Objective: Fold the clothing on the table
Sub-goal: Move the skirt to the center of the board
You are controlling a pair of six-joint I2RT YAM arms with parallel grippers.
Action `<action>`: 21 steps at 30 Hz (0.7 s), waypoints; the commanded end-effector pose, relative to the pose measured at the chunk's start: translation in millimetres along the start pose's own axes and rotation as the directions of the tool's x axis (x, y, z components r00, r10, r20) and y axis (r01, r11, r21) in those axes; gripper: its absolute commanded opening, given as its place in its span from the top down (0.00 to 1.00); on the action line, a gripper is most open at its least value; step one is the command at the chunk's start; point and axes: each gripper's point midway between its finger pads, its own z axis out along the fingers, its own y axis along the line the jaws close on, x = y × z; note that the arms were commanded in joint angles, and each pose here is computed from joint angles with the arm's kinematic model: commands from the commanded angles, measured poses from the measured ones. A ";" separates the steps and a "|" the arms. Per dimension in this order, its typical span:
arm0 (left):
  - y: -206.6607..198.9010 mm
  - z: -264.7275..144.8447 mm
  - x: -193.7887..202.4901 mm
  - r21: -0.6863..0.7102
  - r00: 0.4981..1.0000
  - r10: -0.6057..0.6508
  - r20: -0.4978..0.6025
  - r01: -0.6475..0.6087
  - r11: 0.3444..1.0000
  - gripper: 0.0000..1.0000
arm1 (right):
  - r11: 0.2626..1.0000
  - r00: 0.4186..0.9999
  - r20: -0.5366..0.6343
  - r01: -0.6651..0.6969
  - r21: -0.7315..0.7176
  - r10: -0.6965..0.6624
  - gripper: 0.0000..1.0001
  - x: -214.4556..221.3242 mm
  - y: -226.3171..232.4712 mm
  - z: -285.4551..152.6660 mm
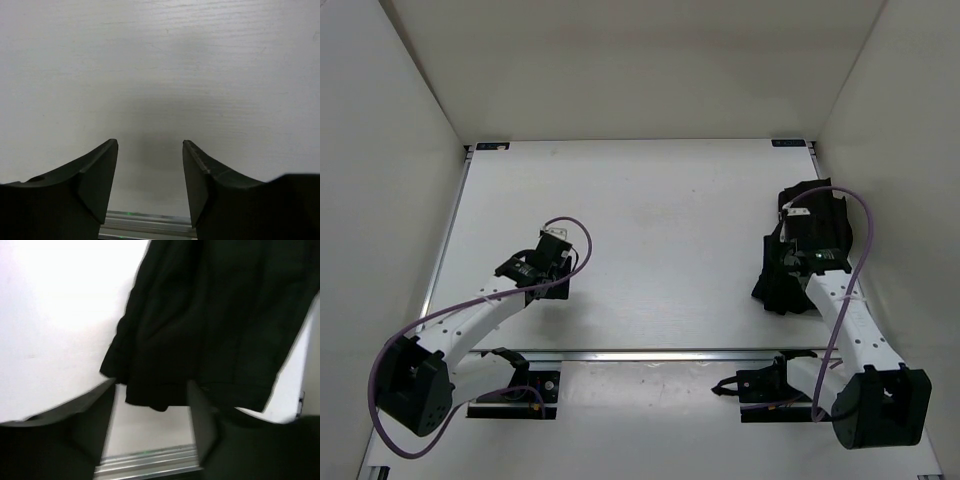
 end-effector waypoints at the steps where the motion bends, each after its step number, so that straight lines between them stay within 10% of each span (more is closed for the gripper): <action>1: -6.0 -4.4 -7.3 0.037 0.999 -0.012 0.041 0.011 0.999 0.30 | 0.986 0.999 0.041 -0.038 0.164 0.031 0.39 -20.6 -32.2 -7.3; 3: -5.9 -4.2 -7.6 0.033 0.999 -0.010 0.043 0.009 0.999 0.22 | 0.988 0.998 0.023 -0.056 0.144 0.053 0.19 -17.5 -29.6 1.2; 10: -5.0 -5.7 -9.6 0.031 0.999 -0.015 0.049 0.014 0.999 0.17 | 0.985 0.984 -0.130 -0.108 0.132 0.125 0.21 15.0 -27.5 43.9; 12: -5.4 -4.7 -8.2 0.031 0.999 -0.013 0.047 0.011 0.999 0.17 | 0.987 0.975 -0.186 -0.098 0.125 0.121 0.44 23.6 -23.0 49.0; 13: -3.4 -4.8 -9.0 0.026 0.999 -0.019 0.050 0.017 1.000 0.18 | 0.987 0.968 -0.219 -0.101 0.123 0.126 0.83 25.8 -21.3 50.3; 15: 2.6 -4.2 -10.0 0.003 0.998 -0.040 0.049 0.040 0.999 0.72 | 0.988 0.963 -0.233 -0.112 0.104 0.134 1.00 16.1 -14.9 48.7; 17: 14.3 -5.7 -11.4 -0.044 0.995 -0.084 0.057 0.086 0.995 0.96 | 0.987 0.978 -0.137 -0.157 0.025 0.159 0.99 -30.8 -3.3 33.2; 21: 31.0 -15.9 -24.3 -0.059 0.977 -0.162 0.141 0.172 0.983 0.94 | 0.953 0.937 0.251 -0.184 -0.241 0.244 1.00 -172.1 29.5 -61.3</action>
